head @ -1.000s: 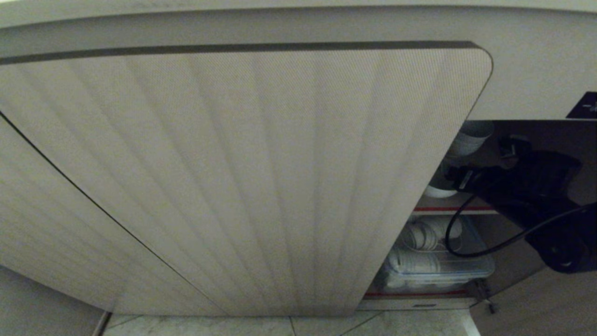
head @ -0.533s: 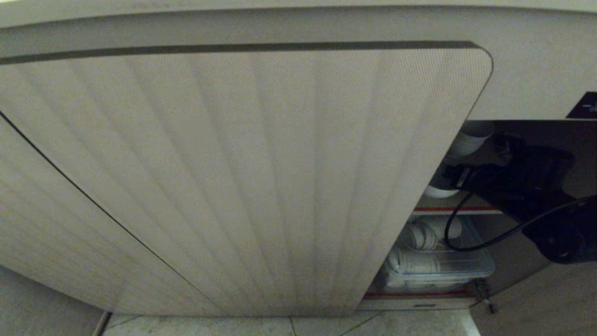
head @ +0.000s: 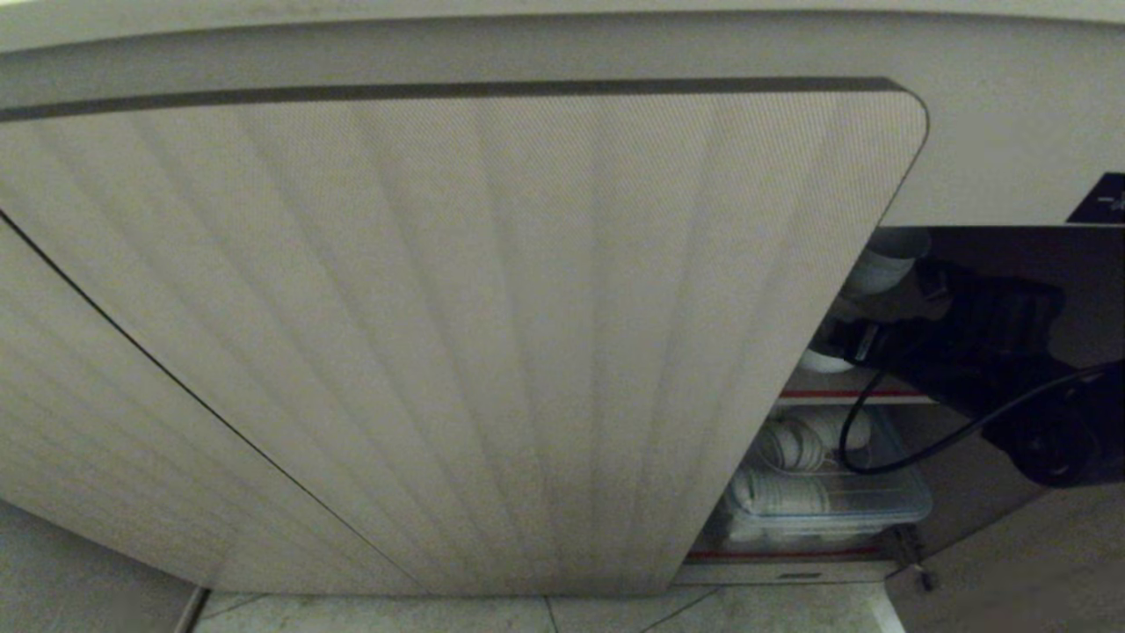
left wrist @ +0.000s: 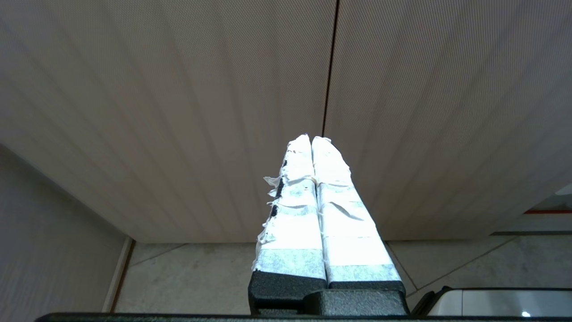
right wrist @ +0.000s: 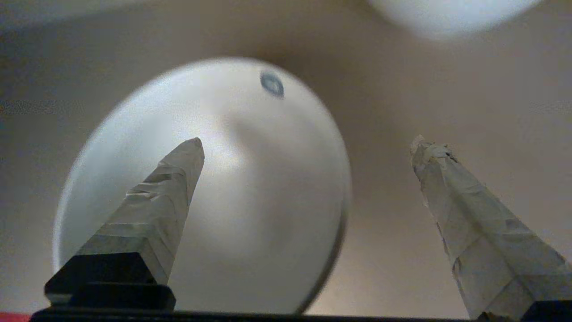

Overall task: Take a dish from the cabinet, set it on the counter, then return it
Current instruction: Take the bowl from the cabinet

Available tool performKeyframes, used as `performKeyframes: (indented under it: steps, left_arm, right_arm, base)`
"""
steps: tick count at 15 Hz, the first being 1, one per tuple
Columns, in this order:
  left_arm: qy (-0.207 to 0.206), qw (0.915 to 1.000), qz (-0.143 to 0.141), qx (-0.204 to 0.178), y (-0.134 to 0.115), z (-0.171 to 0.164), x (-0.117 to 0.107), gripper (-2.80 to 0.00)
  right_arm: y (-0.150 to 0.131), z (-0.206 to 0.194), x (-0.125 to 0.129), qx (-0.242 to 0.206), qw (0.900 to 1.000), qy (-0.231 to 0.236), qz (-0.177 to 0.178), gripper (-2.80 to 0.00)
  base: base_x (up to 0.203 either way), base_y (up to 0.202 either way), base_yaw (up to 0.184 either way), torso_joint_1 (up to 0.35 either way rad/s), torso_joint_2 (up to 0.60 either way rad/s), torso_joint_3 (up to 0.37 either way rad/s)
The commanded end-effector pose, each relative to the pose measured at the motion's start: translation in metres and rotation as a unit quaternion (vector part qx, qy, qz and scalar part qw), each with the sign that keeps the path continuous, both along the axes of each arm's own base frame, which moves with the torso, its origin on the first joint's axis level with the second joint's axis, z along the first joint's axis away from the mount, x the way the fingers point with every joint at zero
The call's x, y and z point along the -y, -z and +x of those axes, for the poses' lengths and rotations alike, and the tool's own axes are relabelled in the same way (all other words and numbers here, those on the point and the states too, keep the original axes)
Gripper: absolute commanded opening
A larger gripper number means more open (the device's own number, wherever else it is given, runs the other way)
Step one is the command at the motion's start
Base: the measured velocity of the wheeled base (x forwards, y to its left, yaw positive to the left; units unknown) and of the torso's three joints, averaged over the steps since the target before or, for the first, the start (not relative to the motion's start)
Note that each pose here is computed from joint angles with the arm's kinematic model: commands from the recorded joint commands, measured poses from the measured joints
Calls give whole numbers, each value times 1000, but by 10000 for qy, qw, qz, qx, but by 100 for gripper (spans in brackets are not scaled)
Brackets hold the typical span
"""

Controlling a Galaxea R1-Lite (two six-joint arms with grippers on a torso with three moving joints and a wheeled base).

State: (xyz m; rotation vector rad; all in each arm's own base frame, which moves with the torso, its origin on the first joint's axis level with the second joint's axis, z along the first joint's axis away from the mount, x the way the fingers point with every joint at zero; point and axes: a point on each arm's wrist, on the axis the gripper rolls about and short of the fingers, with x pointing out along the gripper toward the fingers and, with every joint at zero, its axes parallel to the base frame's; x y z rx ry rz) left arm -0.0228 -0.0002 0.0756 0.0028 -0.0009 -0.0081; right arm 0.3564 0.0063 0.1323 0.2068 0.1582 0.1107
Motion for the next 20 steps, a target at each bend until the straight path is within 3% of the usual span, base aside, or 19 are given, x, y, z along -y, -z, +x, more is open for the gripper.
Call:
performKeyframes:
  steps: [1, 20]
  left_arm:
    - [-2, 10000, 1, 3, 0, 0, 0, -280]
    - [-2, 10000, 1, 3, 0, 0, 0, -280]
  right_arm:
    - [-2, 1, 0, 2, 10000, -6, 13, 0]
    - [-13, 13, 1, -196, 9998, -6, 54, 0]
  base:
    - [0, 0, 0, 0, 0, 0]
    - [0, 0, 0, 0, 0, 0]
